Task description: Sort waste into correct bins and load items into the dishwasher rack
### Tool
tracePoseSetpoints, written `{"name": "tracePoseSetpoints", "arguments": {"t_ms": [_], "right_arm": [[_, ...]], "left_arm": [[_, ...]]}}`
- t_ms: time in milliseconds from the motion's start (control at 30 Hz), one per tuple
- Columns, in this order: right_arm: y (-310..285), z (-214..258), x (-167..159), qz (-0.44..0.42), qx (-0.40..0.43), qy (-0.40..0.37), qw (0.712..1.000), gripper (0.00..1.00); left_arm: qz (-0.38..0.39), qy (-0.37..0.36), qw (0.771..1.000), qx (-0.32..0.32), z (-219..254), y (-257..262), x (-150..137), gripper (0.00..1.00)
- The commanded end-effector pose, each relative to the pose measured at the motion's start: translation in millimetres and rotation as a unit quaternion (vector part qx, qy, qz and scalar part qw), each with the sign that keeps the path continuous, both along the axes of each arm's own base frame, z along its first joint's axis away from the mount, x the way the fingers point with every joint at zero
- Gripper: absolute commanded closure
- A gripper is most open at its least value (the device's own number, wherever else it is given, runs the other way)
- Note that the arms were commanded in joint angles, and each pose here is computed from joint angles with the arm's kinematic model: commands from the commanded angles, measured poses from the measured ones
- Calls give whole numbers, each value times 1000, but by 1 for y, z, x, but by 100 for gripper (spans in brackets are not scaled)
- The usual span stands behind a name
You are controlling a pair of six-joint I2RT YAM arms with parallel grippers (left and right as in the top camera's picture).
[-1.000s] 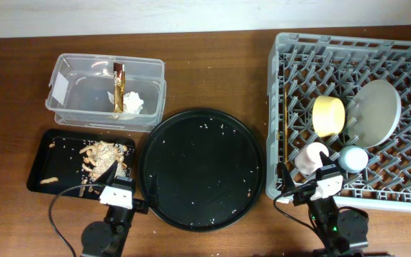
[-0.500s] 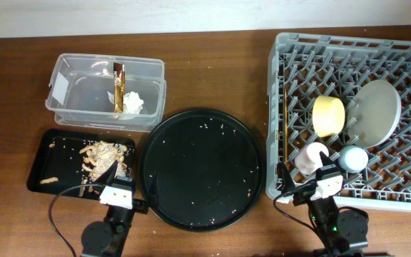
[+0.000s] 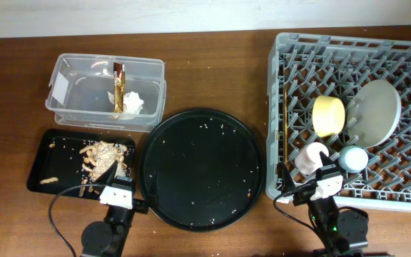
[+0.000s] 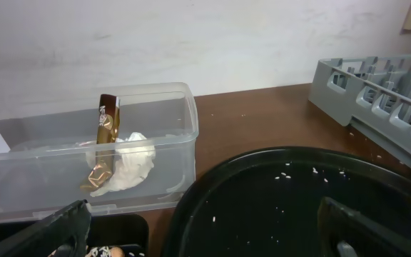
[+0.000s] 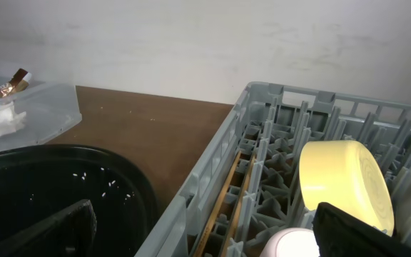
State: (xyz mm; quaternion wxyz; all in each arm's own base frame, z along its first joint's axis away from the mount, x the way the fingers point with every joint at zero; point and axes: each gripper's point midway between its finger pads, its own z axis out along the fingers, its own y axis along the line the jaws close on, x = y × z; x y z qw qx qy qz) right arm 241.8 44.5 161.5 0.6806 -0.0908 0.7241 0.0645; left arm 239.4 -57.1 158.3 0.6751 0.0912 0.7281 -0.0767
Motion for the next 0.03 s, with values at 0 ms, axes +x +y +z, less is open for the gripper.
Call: {"name": "tracePoseSetpoints", "arguments": {"t_ms": [0], "right_arm": [[-2, -2, 0, -3, -3, -3, 1000, 2]], "left_arm": [[-3, -1, 1000, 9, -2, 0, 0, 0]]}}
